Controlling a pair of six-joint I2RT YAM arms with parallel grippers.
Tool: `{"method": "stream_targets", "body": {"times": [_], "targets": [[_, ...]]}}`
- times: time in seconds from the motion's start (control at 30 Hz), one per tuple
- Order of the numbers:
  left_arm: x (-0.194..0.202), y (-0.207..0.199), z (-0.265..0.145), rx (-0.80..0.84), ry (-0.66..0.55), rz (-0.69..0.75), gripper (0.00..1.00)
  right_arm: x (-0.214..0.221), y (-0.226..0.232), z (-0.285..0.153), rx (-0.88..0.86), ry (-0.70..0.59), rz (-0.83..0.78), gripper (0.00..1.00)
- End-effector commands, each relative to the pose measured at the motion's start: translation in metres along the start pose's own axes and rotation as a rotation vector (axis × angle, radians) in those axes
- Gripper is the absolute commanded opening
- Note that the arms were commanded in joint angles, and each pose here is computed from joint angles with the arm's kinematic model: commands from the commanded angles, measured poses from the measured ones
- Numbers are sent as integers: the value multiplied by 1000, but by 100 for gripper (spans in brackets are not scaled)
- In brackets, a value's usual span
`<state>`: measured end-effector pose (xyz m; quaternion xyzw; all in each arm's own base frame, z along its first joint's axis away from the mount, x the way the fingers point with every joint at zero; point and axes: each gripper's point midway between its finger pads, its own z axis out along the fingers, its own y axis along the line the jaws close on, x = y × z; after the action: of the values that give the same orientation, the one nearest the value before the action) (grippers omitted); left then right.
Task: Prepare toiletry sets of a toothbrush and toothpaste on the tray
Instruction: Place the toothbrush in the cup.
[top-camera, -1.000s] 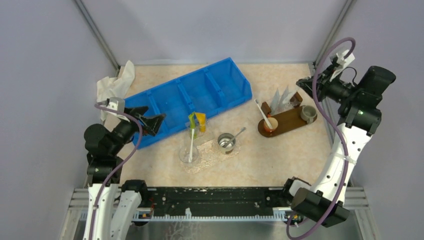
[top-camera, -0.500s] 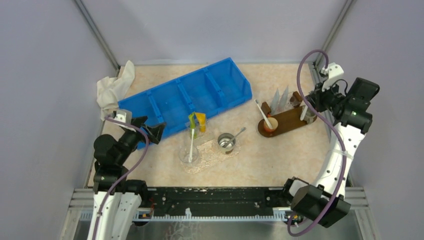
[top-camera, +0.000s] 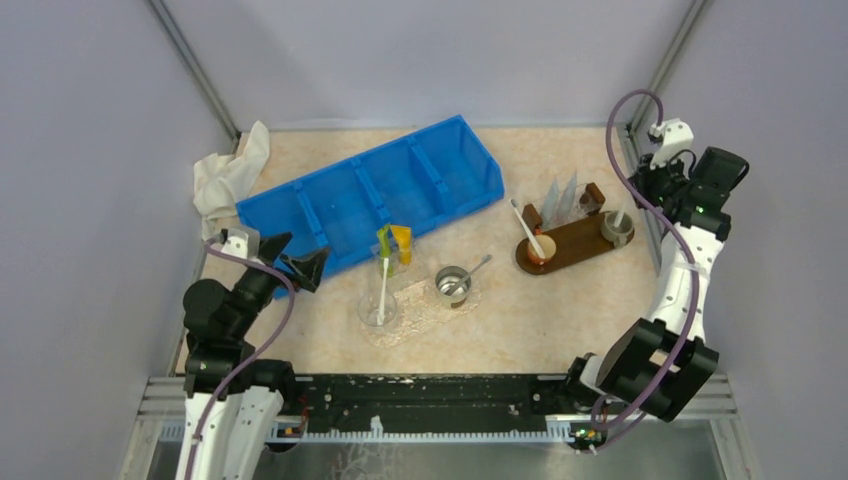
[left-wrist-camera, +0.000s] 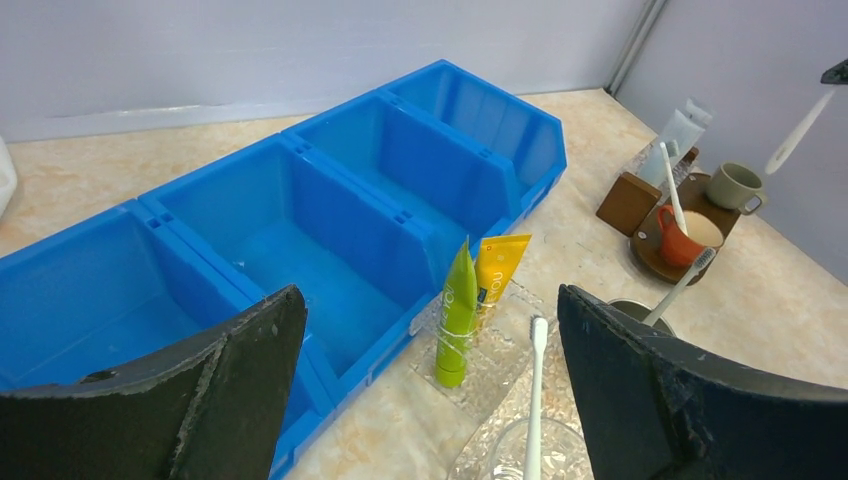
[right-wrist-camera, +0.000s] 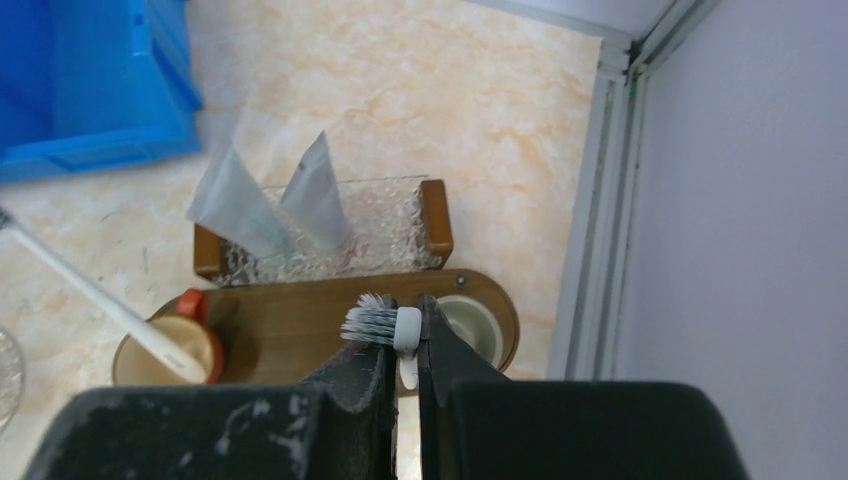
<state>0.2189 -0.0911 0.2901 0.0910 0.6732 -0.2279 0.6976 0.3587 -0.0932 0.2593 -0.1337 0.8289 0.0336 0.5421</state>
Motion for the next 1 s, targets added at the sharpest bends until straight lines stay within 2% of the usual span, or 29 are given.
{"method": "stream_targets", "body": {"times": [0.0,0.5,0.97], "targets": [[-4,-3,-1,11,-26,29,99,-32,-32,4,107,-95,-54,0],[-4,-5,-2,19,-30,34,99,9,-57,44,115,-4,-15,0],[-2,-4,-1,15,-22,31,99,52,-52,67,44,90,32,2]]}}
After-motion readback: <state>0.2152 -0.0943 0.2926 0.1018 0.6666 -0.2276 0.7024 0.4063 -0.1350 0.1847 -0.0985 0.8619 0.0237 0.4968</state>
